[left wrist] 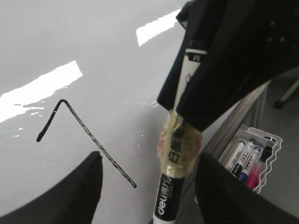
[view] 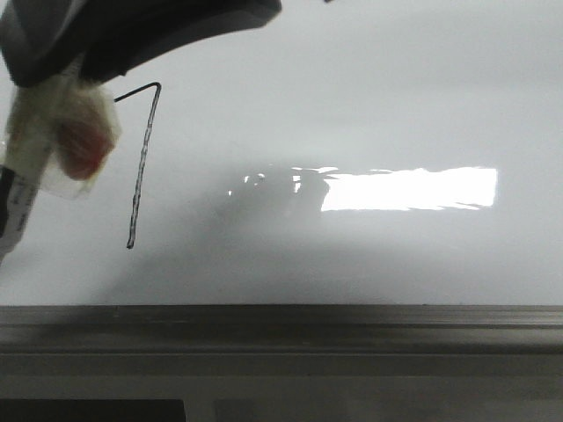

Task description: Write number 7 on whiteboard

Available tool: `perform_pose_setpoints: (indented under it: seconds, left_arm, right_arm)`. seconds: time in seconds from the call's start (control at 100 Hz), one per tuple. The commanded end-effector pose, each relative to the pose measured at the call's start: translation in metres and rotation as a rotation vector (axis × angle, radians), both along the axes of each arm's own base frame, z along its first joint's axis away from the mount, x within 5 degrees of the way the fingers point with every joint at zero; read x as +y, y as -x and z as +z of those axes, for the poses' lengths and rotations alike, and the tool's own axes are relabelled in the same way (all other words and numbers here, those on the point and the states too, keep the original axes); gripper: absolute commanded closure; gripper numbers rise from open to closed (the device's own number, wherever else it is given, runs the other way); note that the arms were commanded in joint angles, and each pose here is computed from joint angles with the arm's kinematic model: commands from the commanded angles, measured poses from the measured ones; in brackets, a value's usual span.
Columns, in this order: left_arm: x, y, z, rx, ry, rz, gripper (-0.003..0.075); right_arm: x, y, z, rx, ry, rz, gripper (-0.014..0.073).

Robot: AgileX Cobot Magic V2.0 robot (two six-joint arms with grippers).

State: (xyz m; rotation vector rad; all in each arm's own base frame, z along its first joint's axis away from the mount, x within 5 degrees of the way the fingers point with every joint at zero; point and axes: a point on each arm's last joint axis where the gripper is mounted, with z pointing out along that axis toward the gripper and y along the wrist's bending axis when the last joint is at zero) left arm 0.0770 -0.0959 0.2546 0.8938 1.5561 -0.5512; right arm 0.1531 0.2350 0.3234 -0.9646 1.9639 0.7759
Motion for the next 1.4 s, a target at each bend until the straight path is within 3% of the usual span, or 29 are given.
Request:
perform_pose_setpoints:
  seconds: [0.0, 0.47, 0.57, 0.68, 0.93, 1.02, 1.12, 1.19, 1.39]
  left_arm:
    - [-0.009, 0.000, 0.012, -0.055, 0.051, -0.064, 0.0315]
    - [-0.021, -0.010, -0.003, 0.023, -0.022, -0.064, 0.0326]
    - [-0.022, -0.010, -0.003, 0.026, -0.019, -0.064, 0.0443]
    - [-0.022, -0.010, -0.002, 0.021, -0.012, -0.067, 0.0736]
    - [-0.023, -0.009, 0.000, 0.009, 0.009, -0.081, 0.0741]
    - [-0.023, -0.010, 0.000, 0.039, 0.037, -0.066, 0.0741]
    - [-0.020, -0.014, 0.001, 0.158, 0.109, 0.015, 0.0741]
    - [-0.016, -0.019, 0.000, 0.278, 0.132, 0.104, 0.0741]
    - [-0.005, -0.034, 0.015, 0.461, 0.261, 0.297, 0.0741]
  right_arm:
    - [-0.002, 0.000, 0.024, -0.089, -0.104, -0.027, 0.0638]
    - [-0.005, 0.001, 0.031, -0.119, -0.141, -0.040, 0.0638]
    - [-0.006, 0.002, 0.032, -0.122, -0.145, -0.040, 0.0638]
    - [-0.006, 0.002, 0.031, -0.112, -0.134, -0.033, 0.0638]
    - [-0.006, 0.003, 0.030, -0.109, -0.130, -0.030, 0.0635]
    - [-0.006, 0.003, 0.029, -0.115, -0.113, -0.021, 0.0529]
    - [-0.008, 0.001, 0.029, -0.116, -0.107, -0.028, 0.0246]
    - [-0.008, 0.000, 0.029, -0.123, -0.101, -0.028, 0.0128]
    - [-0.008, 0.000, 0.029, -0.123, -0.097, -0.026, 0.0200]
